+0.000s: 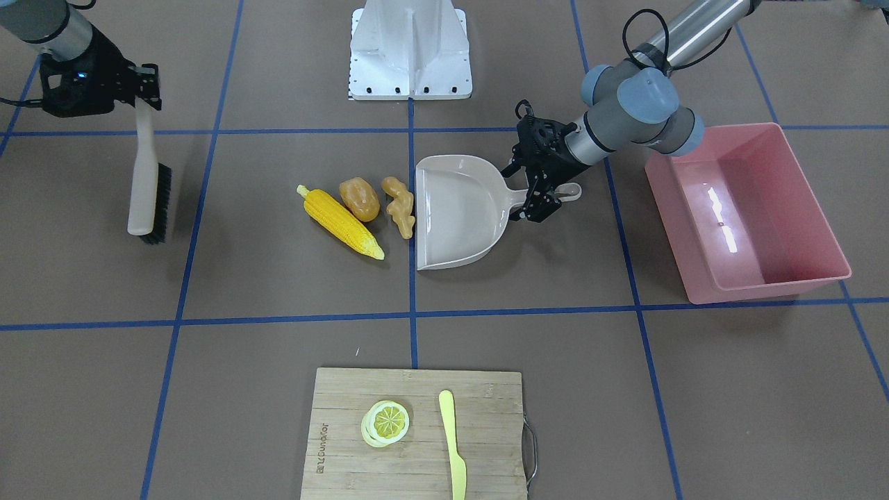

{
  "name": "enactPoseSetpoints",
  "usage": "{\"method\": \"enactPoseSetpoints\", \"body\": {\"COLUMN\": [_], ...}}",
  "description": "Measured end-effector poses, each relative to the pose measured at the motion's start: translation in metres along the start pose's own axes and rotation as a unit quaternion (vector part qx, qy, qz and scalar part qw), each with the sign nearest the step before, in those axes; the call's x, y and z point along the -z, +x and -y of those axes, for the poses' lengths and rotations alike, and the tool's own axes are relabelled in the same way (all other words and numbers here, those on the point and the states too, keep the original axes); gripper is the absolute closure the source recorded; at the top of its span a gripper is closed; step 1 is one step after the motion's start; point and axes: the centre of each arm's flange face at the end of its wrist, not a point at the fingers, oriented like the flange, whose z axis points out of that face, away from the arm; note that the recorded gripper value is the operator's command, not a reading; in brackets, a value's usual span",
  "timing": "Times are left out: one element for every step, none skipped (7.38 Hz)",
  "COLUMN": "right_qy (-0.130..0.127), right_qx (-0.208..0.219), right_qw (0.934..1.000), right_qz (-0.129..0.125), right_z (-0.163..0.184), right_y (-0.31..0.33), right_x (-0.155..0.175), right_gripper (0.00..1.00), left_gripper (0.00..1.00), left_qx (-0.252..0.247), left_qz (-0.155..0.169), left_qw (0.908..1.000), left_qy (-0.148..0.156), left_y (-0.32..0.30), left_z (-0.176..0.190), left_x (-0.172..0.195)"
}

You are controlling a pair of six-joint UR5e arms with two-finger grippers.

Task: Sweep and dump trash into bin
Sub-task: 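Sweep the brush with the right gripper pushing ginger and potato toward the dustpan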

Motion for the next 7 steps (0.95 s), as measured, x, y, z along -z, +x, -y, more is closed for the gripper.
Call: {"method": "enactPoseSetpoints", "body": {"right_qy": [-0.005, -0.011, -0.015, -0.016, -0.015, -0.012, -0.003], "right_qx": [0.005, 0.009, 0.014, 0.019, 0.022, 0.021, 0.019], "right_qw": [1.0, 0.9999, 0.9996, 0.999, 0.9985, 0.9981, 0.9977], "right_qz": [0.0, -0.006, -0.021, -0.037, -0.048, -0.057, -0.065], "right_z": [0.006, 0.011, 0.011, 0.009, 0.008, 0.01, 0.015], "right_y": [-0.04, -0.085, -0.127, -0.154, -0.165, -0.17, -0.175], "right_x": [-0.002, -0.001, -0.002, -0.005, -0.009, -0.014, -0.019], "right_gripper": [1.0, 1.0, 1.0, 1.0, 1.0, 1.0, 1.0], "left_gripper": [0.02, 0.02, 0.02, 0.02, 0.02, 0.02, 0.02], "left_qx": [0.0, 0.0, 0.0, 0.0, 0.0, 0.0, 0.0], "left_qz": [0.001, 0.003, 0.005, 0.006, 0.006, 0.006, 0.006], "left_qw": [1.0, 1.0, 1.0, 1.0, 1.0, 1.0, 1.0], "left_qy": [0.0, -0.001, -0.001, -0.001, -0.001, -0.001, -0.002], "left_y": [0.001, 0.001, 0.001, 0.001, 0.001, 0.001, 0.001], "left_z": [0.001, 0.002, 0.003, 0.003, 0.004, 0.004, 0.004], "left_x": [0.0, 0.0, 0.0, 0.001, 0.001, 0.0, 0.0]}}
